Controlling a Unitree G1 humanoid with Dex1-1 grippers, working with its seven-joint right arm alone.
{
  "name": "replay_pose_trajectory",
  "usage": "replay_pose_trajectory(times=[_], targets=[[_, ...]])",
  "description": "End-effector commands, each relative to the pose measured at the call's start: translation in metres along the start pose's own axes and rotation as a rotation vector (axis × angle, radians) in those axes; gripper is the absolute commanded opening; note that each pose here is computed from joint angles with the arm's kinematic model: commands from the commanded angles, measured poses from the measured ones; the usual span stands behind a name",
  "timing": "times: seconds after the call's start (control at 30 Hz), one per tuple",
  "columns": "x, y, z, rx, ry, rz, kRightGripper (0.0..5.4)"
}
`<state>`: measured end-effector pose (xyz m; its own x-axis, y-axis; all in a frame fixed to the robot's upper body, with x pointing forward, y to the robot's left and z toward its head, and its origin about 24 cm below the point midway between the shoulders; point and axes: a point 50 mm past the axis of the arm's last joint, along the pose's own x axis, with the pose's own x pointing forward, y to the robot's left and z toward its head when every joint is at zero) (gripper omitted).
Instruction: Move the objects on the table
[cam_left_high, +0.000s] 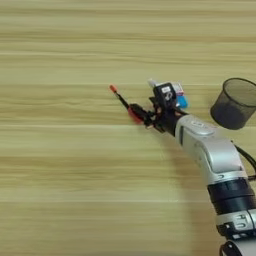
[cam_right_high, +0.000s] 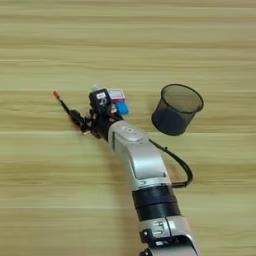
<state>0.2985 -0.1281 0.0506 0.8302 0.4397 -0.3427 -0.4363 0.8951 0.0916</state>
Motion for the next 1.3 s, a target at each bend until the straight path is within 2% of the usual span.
replay_pose_trajectory(times=[0.03, 0.23, 0.33, 0.67, 1.1, 1.3], targets=[[0.0, 0.0, 0.035, -0.058, -0.152, -0.001, 4.28], [-0.003, -0.006, 0.042, -0.07, -0.217, -0.043, 5.04], [-0.003, -0.014, 0.046, -0.079, -0.249, -0.103, 5.38], [0.001, -0.043, 0.05, -0.125, -0.289, -0.31, 5.38], [0.013, -0.061, 0.044, -0.057, -0.235, -0.337, 5.38], [0.014, -0.065, 0.043, -0.049, -0.232, -0.341, 5.38]])
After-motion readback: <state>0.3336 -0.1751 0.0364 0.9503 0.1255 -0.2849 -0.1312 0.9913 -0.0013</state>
